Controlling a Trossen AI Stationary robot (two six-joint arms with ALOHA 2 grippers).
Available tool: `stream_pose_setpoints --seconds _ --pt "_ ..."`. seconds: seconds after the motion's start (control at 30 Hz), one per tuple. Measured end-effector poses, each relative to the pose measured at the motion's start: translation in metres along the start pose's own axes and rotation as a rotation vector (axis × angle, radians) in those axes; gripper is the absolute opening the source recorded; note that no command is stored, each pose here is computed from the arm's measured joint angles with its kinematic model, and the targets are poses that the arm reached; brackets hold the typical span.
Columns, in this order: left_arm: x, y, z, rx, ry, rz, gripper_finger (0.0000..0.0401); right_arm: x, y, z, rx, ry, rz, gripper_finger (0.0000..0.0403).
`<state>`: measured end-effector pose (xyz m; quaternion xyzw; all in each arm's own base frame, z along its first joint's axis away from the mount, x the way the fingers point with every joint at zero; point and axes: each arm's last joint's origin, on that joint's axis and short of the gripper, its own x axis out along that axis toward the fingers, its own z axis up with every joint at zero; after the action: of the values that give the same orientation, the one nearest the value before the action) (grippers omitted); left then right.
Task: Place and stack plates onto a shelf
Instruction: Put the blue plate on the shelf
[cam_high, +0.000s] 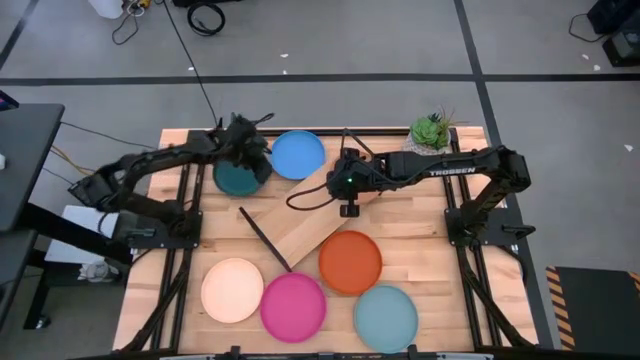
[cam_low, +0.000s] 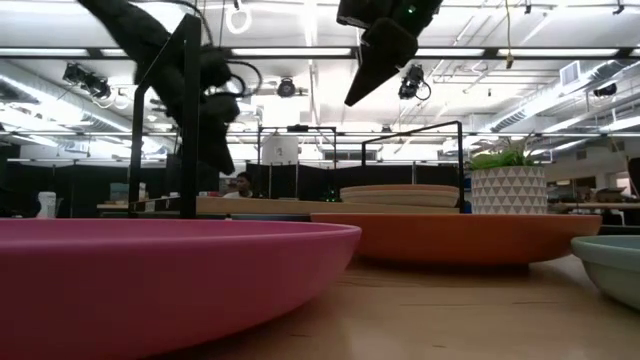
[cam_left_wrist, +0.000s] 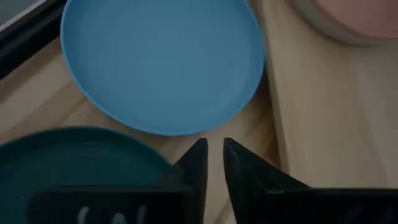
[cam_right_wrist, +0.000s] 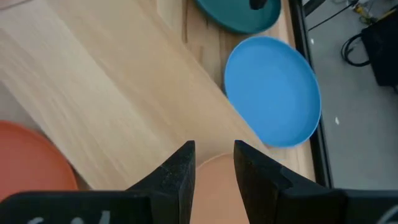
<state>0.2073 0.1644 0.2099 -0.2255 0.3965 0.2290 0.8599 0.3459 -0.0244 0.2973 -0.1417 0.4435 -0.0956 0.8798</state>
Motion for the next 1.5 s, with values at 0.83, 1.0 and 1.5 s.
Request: stream_pose_setpoints --seconds 0.83,1.0,1.5 --pt "0.075 -0.020 0.005 0.842 0.319 0.061 0.0172 -0.002 0.008 -0.006 0.019 0.067 0.026 0.0116" --pt "0.079 -0.023 0.006 0.933 0.330 0.144 0.0171 -0.002 0.010 -0.006 0.017 0.076 0.031 0.0116" --pt "0.081 -0.025 0.004 1.210 0.355 0.103 0.0031 -0.007 0.026 -0.004 -0.007 0.064 0.057 0.0116"
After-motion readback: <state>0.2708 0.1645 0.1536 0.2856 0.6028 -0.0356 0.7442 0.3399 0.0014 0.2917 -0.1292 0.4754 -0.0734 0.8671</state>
